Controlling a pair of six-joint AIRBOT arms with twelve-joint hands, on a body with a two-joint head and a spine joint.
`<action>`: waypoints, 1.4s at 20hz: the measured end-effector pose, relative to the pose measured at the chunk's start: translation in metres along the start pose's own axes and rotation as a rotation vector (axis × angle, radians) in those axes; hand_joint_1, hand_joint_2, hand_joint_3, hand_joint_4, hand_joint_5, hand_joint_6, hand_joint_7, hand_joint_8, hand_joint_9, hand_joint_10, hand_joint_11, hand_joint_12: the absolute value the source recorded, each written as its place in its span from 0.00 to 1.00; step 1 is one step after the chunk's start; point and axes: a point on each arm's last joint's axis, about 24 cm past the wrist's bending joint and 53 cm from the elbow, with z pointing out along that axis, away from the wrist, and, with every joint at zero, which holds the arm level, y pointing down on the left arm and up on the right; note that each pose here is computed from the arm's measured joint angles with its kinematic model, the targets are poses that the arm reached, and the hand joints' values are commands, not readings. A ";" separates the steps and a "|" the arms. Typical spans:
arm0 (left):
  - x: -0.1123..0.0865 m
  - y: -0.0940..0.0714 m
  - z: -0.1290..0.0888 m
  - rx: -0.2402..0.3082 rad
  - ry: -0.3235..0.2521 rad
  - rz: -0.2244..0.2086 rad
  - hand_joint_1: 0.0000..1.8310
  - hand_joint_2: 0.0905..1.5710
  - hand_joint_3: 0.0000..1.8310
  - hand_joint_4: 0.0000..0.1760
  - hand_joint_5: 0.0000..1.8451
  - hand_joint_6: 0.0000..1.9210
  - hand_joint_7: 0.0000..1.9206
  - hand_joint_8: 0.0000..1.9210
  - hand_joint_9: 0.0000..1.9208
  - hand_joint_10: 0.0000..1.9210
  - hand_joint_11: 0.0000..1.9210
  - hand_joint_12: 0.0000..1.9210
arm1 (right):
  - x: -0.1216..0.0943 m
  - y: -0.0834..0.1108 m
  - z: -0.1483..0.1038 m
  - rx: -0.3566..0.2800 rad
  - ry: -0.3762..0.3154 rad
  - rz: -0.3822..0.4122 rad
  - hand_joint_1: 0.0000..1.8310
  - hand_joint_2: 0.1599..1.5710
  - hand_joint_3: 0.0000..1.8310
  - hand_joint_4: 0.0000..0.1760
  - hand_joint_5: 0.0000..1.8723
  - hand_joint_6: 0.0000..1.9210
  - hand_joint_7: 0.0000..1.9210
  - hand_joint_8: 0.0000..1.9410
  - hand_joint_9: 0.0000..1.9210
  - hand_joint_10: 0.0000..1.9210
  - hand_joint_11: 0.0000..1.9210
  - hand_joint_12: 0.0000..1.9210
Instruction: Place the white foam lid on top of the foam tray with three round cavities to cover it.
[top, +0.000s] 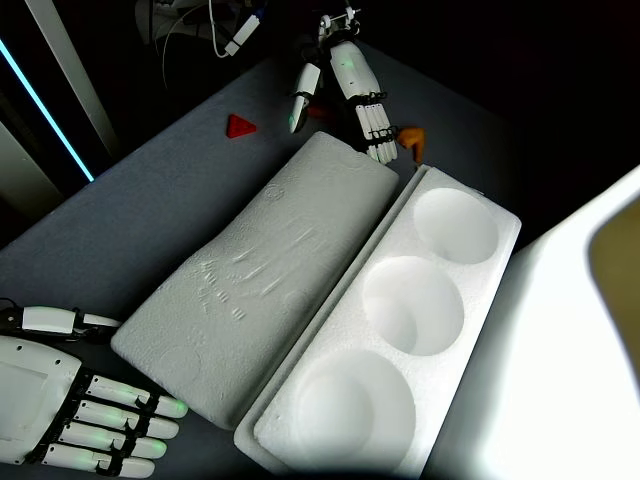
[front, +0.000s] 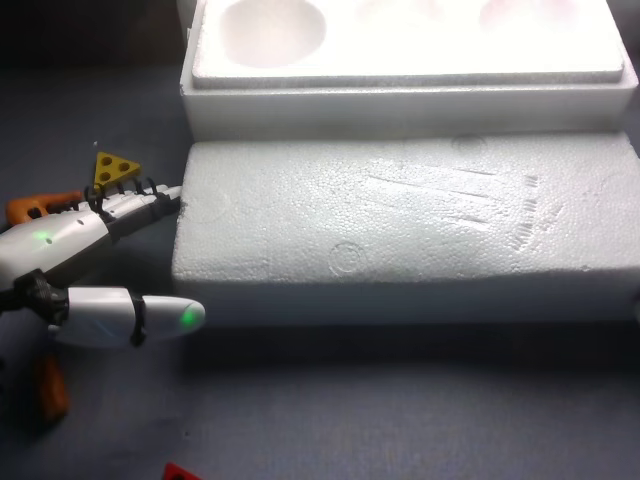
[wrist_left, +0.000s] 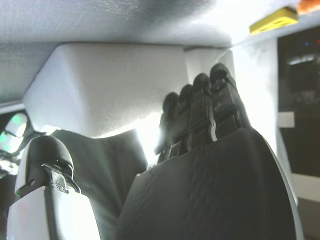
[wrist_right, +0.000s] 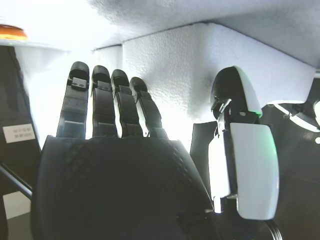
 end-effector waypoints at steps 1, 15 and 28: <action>-0.001 -0.001 0.000 0.005 -0.003 -0.007 0.25 0.68 0.01 0.00 0.08 0.01 0.01 0.00 0.00 0.00 0.00 0.00 | 0.000 0.000 0.000 -0.001 -0.001 0.003 0.27 0.76 0.00 0.00 0.10 0.02 0.06 0.01 0.05 0.02 0.00 0.49; 0.005 -0.014 -0.020 0.065 -0.014 -0.074 0.27 0.70 0.00 0.00 0.07 0.00 0.00 0.00 0.00 0.00 0.00 0.00 | -0.004 0.012 -0.011 -0.029 -0.020 0.039 0.29 0.76 0.00 0.00 0.12 0.05 0.06 0.00 0.04 0.09 0.00 0.80; -0.025 -0.076 -0.051 0.246 -0.084 -0.057 0.21 0.71 0.00 0.00 0.05 0.00 0.00 0.00 0.00 0.00 0.00 0.00 | -0.043 0.064 -0.053 -0.198 -0.118 0.033 0.22 0.78 0.00 0.00 0.00 0.19 0.03 0.00 0.00 0.14 0.00 0.73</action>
